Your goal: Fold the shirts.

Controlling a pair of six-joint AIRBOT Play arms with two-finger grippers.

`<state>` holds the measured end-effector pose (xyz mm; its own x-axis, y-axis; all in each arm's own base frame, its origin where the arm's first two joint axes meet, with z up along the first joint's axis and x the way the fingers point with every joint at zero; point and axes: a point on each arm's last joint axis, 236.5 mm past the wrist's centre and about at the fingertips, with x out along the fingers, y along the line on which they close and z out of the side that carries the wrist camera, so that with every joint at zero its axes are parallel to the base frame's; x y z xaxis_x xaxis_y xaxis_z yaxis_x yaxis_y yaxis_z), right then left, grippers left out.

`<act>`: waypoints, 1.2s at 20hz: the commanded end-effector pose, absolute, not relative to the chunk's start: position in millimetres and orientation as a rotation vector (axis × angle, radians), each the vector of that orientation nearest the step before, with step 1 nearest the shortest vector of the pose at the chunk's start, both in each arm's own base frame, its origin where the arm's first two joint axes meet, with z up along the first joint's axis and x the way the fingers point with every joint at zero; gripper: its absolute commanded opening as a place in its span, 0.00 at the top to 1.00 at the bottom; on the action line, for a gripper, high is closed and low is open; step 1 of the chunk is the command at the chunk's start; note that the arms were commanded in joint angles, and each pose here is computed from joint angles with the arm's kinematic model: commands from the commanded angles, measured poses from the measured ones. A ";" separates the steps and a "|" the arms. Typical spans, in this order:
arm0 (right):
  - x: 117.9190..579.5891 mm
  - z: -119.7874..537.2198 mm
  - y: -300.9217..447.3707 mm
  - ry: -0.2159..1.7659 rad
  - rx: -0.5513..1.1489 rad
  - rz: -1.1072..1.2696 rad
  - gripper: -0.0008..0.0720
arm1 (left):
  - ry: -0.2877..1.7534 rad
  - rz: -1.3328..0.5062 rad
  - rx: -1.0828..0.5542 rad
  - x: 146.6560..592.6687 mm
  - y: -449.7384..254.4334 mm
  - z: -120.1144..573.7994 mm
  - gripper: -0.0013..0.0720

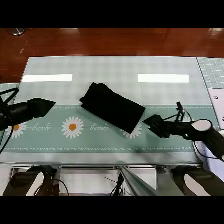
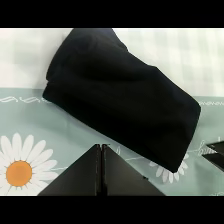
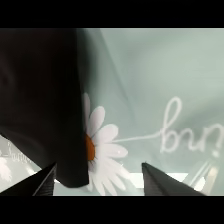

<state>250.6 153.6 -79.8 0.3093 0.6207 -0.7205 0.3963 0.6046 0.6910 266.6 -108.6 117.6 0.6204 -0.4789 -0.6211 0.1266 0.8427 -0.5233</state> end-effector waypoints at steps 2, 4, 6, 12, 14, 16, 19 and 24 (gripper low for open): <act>269.5 -102.5 202.0 1.449 0.939 0.310 0.17 | 0.895 -0.410 -0.458 265.9 -125.3 105.6 0.95; 292.3 -102.4 220.9 1.459 0.905 0.353 0.24 | 0.912 -0.435 -0.447 263.1 -133.0 103.1 0.95; 310.0 -98.1 237.6 1.475 0.885 0.411 0.57 | 0.919 -0.459 -0.435 259.6 -139.9 102.9 0.95; 378.8 33.3 246.2 1.265 0.548 0.696 0.96 | 0.907 -0.474 -0.427 260.4 -145.2 104.7 0.95; 393.0 112.7 236.4 1.144 0.388 0.726 0.96 | 0.896 -0.470 -0.429 262.8 -144.6 106.1 0.95; 396.5 175.3 211.5 1.066 0.248 0.675 0.96 | 0.889 -0.467 -0.431 264.5 -144.1 107.0 0.95; 396.0 246.1 154.2 0.975 0.155 0.526 0.96 | 0.891 -0.468 -0.431 264.9 -144.7 106.2 0.95; 362.6 275.3 17.4 1.016 0.270 0.146 0.96 | 0.890 -0.467 -0.432 265.2 -144.6 106.3 0.95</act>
